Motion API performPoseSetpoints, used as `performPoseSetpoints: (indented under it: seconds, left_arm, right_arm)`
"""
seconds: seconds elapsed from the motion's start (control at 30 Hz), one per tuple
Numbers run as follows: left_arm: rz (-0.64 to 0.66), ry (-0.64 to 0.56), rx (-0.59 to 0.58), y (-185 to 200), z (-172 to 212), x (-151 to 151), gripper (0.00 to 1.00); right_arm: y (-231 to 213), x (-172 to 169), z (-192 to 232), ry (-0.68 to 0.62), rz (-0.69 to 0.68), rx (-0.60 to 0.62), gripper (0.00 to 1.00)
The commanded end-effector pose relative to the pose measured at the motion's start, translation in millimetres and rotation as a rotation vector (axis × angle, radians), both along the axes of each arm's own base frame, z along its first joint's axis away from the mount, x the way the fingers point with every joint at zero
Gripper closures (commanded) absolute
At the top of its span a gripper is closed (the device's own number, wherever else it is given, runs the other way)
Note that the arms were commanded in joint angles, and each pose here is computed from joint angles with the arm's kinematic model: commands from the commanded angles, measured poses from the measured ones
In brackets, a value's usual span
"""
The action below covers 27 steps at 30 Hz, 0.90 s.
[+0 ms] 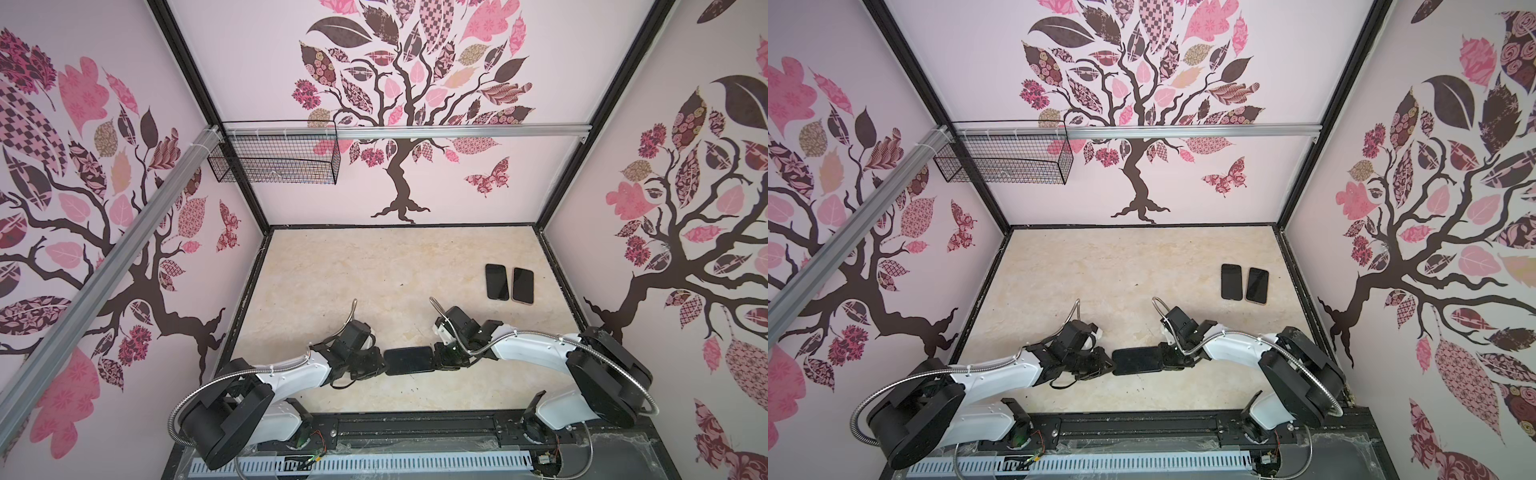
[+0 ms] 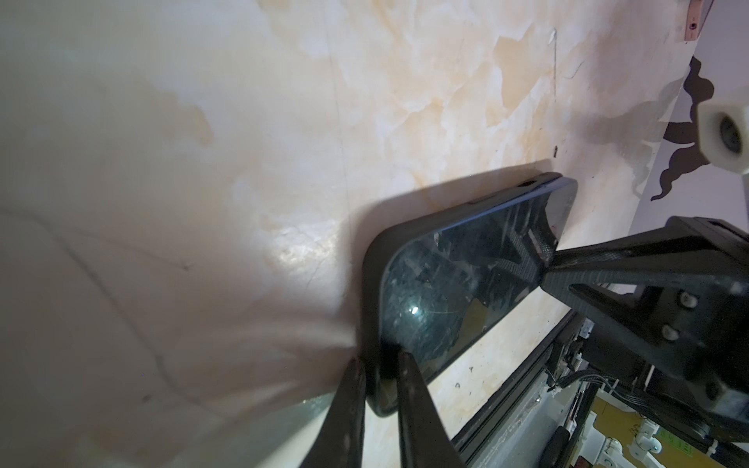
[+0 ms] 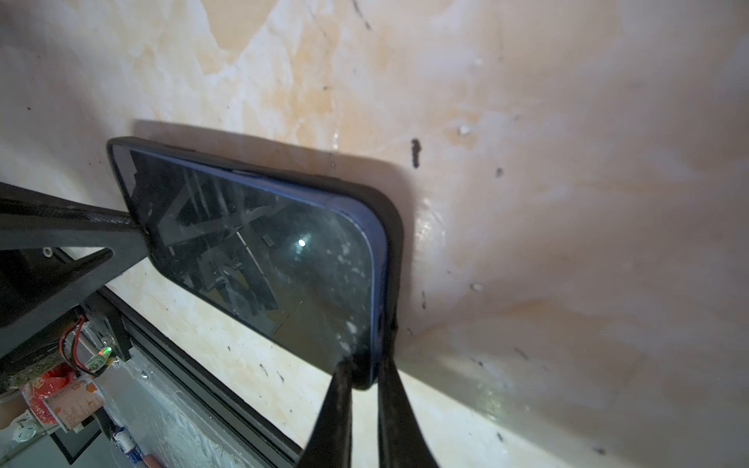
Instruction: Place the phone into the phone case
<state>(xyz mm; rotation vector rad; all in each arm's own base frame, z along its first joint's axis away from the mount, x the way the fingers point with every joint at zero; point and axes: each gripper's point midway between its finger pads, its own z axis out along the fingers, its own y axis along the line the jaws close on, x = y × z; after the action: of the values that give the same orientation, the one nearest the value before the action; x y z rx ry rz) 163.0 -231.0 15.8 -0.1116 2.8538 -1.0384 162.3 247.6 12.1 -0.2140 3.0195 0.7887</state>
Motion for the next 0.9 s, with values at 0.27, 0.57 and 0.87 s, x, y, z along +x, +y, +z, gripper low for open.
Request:
performPoseSetpoints:
  seconds: [0.27,0.57,0.87]
  left_arm:
    - [-0.051,-0.001,-0.035,-11.8,-4.5,-8.0,0.83]
    - [-0.051,-0.004,-0.034,-10.4,-4.4,-9.3,0.84]
    - [-0.050,-0.004,-0.030,-8.3,-5.2,-11.0,0.84]
  right_arm:
    - [0.2,-36.6,-80.7,0.007,0.151,-0.158,0.90]
    - [-10.3,-30.0,-78.6,-0.030,0.164,-0.248,0.90]
    - [-12.8,-24.7,-81.5,-0.044,0.169,-0.293,0.90]
